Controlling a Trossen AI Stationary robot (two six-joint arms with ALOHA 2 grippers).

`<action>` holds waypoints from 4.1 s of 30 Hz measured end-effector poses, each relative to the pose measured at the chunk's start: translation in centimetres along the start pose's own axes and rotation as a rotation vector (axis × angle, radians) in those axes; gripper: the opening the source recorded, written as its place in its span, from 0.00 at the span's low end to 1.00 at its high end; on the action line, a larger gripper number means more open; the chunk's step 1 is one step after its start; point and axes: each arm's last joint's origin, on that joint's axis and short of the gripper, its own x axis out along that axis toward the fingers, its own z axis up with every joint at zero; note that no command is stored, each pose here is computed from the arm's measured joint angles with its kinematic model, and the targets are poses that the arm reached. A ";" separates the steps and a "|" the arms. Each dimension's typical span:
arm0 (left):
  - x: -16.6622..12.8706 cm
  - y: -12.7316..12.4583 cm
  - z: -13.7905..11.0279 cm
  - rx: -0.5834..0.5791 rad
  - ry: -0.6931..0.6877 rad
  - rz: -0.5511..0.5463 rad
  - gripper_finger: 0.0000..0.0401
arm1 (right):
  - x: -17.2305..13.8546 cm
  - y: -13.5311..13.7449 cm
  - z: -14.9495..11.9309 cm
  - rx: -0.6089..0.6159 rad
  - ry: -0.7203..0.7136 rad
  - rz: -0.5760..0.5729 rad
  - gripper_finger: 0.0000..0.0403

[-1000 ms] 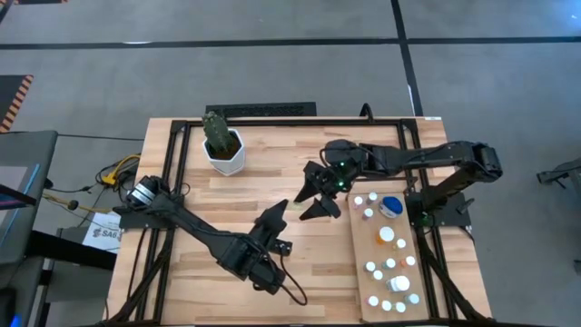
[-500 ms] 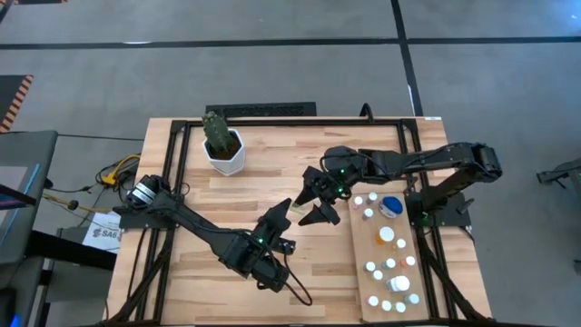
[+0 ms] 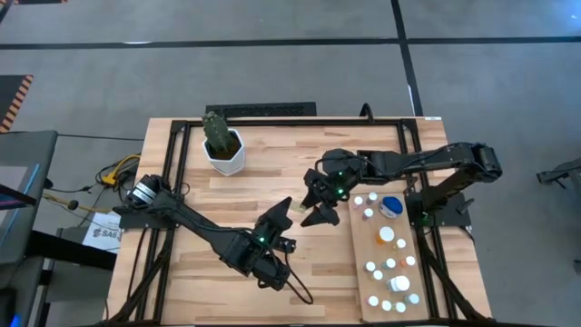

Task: Pick and place medicine bottles onto shelf by color
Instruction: Put the yellow pill bottle on the shelf

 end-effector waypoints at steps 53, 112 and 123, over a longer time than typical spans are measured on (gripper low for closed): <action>3.8 0.6 -0.1 -0.211 0.065 -0.039 0.62 | -4.0 -4.5 1.4 0.126 -0.036 -0.182 0.22; 11.0 5.5 -1.1 -1.324 -0.925 -0.277 0.63 | -14.7 7.7 -7.0 -0.731 -0.490 -0.424 0.22; 8.9 5.6 -5.1 -1.138 -0.502 -0.314 0.63 | -11.9 6.6 -9.9 -0.750 -0.497 -0.530 0.22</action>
